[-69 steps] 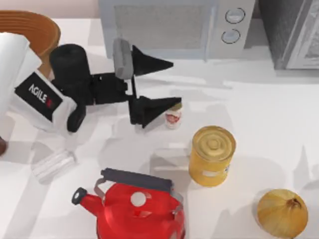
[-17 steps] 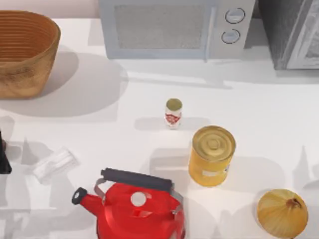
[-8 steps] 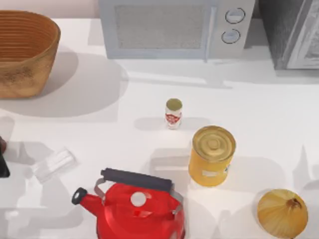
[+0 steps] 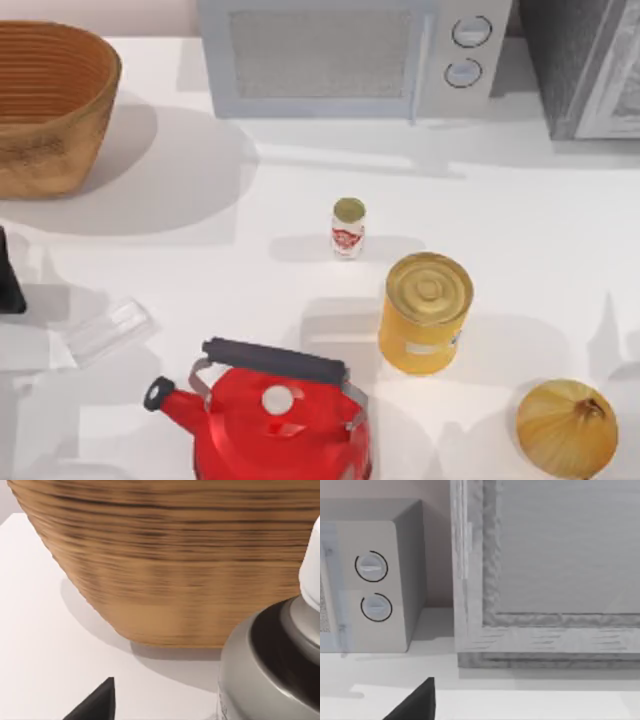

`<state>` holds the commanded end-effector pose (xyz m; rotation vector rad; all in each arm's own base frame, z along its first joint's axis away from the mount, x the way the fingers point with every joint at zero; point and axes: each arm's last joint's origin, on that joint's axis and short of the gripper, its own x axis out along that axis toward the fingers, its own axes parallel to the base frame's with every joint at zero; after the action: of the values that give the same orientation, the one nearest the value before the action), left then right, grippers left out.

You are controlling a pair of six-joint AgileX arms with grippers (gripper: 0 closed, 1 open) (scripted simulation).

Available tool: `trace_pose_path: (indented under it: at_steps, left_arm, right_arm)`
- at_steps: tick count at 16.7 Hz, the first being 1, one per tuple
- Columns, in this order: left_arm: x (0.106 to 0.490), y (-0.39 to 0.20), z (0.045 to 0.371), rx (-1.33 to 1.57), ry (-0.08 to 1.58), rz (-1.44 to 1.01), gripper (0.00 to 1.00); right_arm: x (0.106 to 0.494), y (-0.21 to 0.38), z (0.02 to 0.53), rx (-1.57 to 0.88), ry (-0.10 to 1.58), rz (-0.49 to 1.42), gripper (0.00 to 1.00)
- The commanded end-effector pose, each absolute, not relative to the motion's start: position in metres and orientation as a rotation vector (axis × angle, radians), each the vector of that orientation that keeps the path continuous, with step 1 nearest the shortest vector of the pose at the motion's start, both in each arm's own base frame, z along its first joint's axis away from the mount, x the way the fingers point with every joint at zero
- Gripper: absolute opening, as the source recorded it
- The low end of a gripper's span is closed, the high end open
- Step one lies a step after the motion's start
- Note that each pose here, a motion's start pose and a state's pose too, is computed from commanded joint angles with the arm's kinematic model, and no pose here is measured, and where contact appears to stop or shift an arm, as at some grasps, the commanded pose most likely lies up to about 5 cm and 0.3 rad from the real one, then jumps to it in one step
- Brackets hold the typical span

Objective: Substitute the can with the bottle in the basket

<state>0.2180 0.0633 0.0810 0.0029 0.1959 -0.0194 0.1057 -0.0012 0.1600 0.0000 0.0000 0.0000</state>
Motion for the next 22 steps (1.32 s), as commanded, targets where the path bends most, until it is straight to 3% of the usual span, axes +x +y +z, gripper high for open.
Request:
trace_pose_path:
  at_steps: [7,20,22]
  left_arm:
    - [0.2347,0.0590,0.0741,0.000,0.202,-0.020,1.00]
    - [0.2347,0.0590,0.0741,0.000,0.202,-0.020,0.02]
    - [0.2347,0.0590,0.0741,0.000,0.202,-0.020,0.00]
  right_arm:
    - [0.1057,-0.0012,0.1600,0.000,0.000,0.000,1.00]
    - [0.1057,-0.0012,0.1600,0.000,0.000,0.000,1.00]
    - [0.1057,-0.0012,0.1600,0.000,0.000,0.000,1.00]
